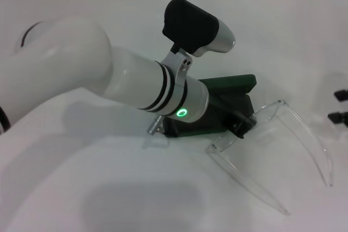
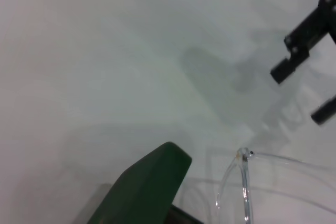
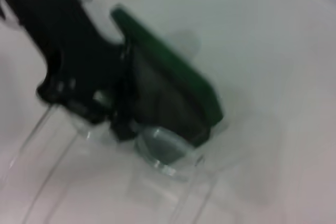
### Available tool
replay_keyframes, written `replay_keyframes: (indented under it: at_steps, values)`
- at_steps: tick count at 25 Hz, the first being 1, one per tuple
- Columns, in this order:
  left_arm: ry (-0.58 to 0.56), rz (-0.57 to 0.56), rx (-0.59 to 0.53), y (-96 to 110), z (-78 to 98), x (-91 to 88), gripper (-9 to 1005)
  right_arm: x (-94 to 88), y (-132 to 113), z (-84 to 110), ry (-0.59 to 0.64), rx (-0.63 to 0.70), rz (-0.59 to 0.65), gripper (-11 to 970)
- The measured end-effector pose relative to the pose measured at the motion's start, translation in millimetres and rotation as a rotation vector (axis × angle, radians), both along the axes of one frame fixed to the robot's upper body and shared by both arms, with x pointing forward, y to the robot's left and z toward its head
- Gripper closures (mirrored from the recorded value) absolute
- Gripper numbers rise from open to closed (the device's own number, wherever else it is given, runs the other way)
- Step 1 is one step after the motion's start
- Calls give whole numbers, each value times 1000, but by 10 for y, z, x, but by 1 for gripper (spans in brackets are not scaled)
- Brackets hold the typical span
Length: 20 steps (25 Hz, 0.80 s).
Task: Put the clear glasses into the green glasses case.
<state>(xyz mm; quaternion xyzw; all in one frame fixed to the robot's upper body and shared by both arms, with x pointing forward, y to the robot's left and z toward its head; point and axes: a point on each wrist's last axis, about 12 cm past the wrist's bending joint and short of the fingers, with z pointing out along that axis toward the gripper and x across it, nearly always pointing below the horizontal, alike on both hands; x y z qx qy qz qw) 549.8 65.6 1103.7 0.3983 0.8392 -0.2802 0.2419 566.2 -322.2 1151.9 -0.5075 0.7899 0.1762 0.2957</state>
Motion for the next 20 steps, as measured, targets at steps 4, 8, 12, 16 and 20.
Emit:
replay_keyframes:
  at_steps: [4,8,12,16,20]
  values:
    - [12,8,11,28,-44,4,913,77,200,-57,52,-109,53,407]
    - [11,16,9,44,-75,5,913,119,391,-128,66,-186,95,407]
    - [5,19,7,41,-78,8,913,130,593,-142,74,-215,166,407]
    - [3,21,6,43,-74,13,912,125,710,-143,83,-226,200,407]
    - [-5,15,2,25,-46,19,912,131,747,-122,82,-224,213,407]
